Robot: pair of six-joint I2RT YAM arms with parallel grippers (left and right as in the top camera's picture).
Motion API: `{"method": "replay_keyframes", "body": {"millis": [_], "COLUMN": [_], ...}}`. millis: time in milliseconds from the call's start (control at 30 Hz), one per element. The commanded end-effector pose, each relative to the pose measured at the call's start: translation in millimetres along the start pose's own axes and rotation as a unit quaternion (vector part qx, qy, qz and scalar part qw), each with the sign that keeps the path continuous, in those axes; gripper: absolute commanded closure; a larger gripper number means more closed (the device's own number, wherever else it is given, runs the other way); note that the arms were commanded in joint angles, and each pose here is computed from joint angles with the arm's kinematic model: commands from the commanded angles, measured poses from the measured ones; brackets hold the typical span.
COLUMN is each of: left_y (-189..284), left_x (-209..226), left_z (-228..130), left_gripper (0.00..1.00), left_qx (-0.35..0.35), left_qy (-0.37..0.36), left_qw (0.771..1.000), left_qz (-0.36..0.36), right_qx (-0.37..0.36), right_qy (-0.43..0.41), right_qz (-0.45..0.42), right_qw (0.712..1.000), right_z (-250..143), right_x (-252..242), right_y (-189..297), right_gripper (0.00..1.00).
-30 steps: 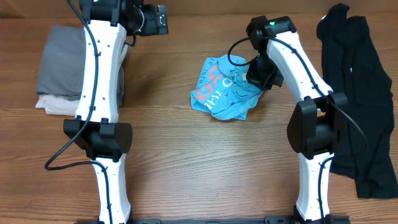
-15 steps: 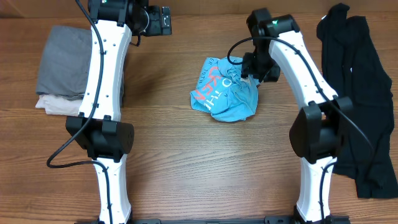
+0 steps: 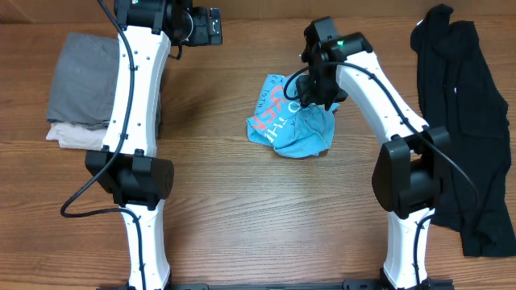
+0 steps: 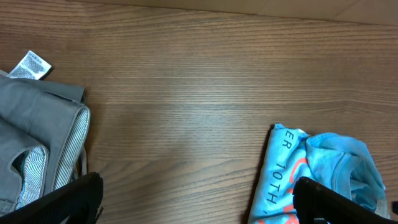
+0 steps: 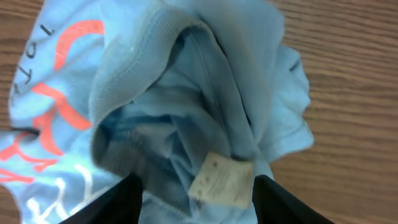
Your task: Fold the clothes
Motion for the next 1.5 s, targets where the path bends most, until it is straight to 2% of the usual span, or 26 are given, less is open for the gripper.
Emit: {"method": "replay_keyframes", "body": {"millis": [0, 233, 433, 600, 767, 967, 1000, 1033, 1067, 1133, 1267, 1467], "left_y": [5.3, 5.3, 5.7, 6.1, 6.0, 5.9, 5.9, 5.9, 5.9, 5.9, 5.9, 5.9], "left_x": [1.5, 0.8, 5.9, 11.7, 12.5, 12.6, 12.6, 12.6, 12.6, 12.6, 12.8, 12.8], "left_z": [1.5, 3.3, 6.8, 8.7, 7.4, 7.1, 7.1, 7.2, 7.2, 7.1, 6.7, 6.7], "left_gripper": [0.00, 0.00, 0.00, 0.00, 0.00, 0.00, 0.00, 0.00, 0.00, 0.00, 0.00, 0.00], "left_qx": [-0.009, -0.015, -0.020, -0.020, -0.016, -0.015, -0.015, -0.015, -0.015, -0.015, -0.013, -0.013], "left_qy": [-0.011, -0.011, -0.006, -0.001, -0.001, -0.003, -0.003, -0.003, -0.003, -0.003, -0.002, -0.007], "left_qw": [1.000, 1.000, 1.000, 1.000, 1.000, 1.000, 1.000, 1.000, 1.000, 1.000, 1.000, 1.000], "left_qz": [0.005, 0.002, 0.003, 0.007, 0.009, 0.009, 0.009, 0.009, 0.009, 0.009, 0.010, 0.010], "right_qx": [-0.009, -0.028, -0.045, -0.059, -0.059, -0.046, -0.045, -0.048, -0.050, -0.053, -0.059, -0.101], "right_qy": [0.023, 0.043, 0.104, 0.112, 0.107, 0.099, 0.098, 0.096, 0.093, 0.083, 0.056, -0.053], "right_qz": [0.003, 0.005, 0.009, 0.003, 0.002, 0.000, -0.001, -0.004, -0.008, -0.017, -0.023, -0.028], "right_qw": [1.000, 0.999, 0.993, 0.992, 0.993, 0.994, 0.994, 0.994, 0.994, 0.995, 0.996, 0.993], "right_z": [-0.2, 6.9, 12.3, 16.3, 19.1, 20.3, 20.4, 21.3, 22.0, 23.0, 25.2, 31.0], "right_x": [1.4, 9.2, 33.9, 41.4, 40.0, 32.4, 31.3, 30.0, 29.0, 27.2, 19.8, -11.5], "right_y": [2.3, 13.8, 17.4, 16.4, 7.8, -8.6, -10.5, -10.4, -10.3, -10.2, -7.2, 25.4], "right_gripper": [0.39, 0.39, 0.39, 0.39, 0.44, 0.52, 0.56, 0.67, 0.74, 0.79, 0.96, 0.96]}}
Point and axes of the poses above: each gripper's point midway between its finger pads, its own y axis back along the fingers, its own x axis along the line the jaws close on, z = x × y, the point moved 10 cm from there along y, back along the fingers, and after that the axes turned 10 degrees about y, right-handed, at the moved point
